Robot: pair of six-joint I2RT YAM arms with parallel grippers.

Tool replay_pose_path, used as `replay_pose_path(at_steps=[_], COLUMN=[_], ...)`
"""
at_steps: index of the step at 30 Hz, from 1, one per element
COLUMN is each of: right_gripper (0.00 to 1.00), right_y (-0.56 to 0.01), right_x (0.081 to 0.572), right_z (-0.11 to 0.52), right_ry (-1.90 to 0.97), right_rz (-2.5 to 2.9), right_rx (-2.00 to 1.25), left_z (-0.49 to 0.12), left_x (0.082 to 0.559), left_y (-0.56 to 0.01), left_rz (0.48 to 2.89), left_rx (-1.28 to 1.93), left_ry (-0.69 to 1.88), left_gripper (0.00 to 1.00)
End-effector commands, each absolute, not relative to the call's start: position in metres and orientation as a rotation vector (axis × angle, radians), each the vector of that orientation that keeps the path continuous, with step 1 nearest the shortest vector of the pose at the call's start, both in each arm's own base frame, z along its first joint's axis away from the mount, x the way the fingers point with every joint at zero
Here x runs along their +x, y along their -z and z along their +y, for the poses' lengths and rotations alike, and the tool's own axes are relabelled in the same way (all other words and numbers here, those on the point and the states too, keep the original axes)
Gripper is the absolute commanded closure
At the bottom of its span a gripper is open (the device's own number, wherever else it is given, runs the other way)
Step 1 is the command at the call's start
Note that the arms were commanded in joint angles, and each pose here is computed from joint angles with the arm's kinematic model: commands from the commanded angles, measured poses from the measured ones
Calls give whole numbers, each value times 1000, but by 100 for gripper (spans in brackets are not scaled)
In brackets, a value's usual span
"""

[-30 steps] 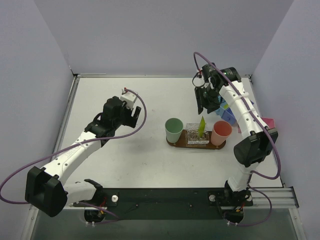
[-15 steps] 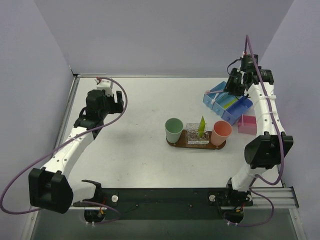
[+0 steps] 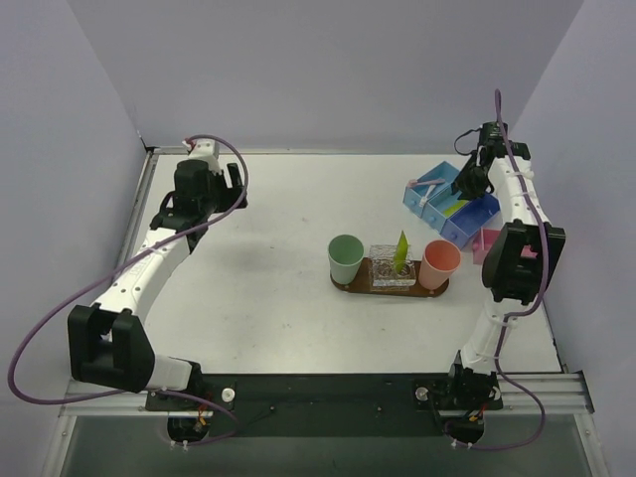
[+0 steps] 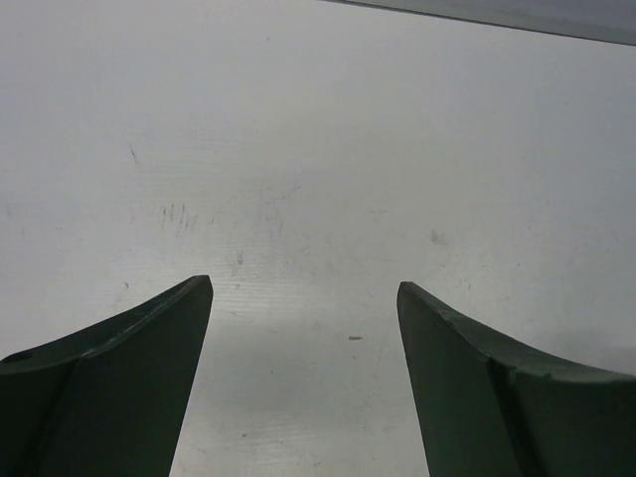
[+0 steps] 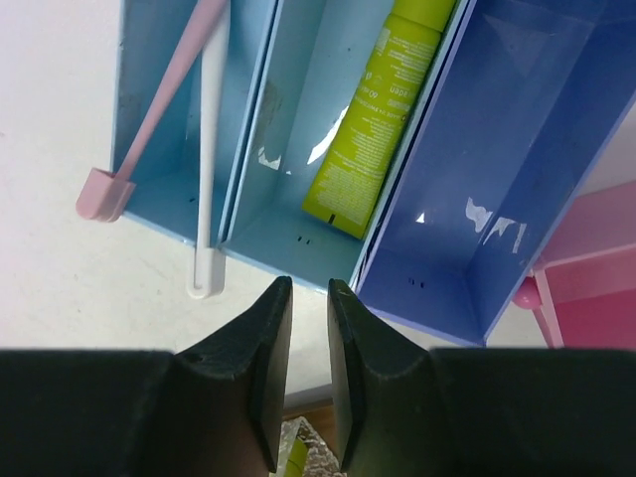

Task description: Prepare toiletry sets of a toothbrush and toothpaste on the tray

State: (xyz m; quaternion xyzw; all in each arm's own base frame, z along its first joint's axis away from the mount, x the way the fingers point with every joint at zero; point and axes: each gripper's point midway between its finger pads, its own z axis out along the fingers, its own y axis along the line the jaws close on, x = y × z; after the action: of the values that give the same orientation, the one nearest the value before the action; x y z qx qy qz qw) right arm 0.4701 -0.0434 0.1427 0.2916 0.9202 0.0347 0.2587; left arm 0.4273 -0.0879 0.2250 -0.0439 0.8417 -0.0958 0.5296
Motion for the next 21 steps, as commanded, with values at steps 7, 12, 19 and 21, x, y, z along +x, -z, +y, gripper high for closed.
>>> replay_pose_path(at_steps=[7, 12, 19, 21], right_gripper=[83, 81, 77, 76], right_y=[-116, -95, -78, -71], right_x=[486, 494, 506, 508], right_z=[-68, -72, -72, -68], right_ry=[129, 176, 231, 219], right_rz=[2508, 2545, 2570, 2586], right_rx=[803, 775, 730, 731], left_z=[-77, -69, -69, -70], left_x=[393, 390, 396, 399], left_y=[-234, -230, -225, -222], left_rz=[2058, 2086, 2124, 2135], left_rx=[-221, -192, -146, -118], left_ry=[235, 172, 142, 136], left_gripper=[14, 14, 15, 14])
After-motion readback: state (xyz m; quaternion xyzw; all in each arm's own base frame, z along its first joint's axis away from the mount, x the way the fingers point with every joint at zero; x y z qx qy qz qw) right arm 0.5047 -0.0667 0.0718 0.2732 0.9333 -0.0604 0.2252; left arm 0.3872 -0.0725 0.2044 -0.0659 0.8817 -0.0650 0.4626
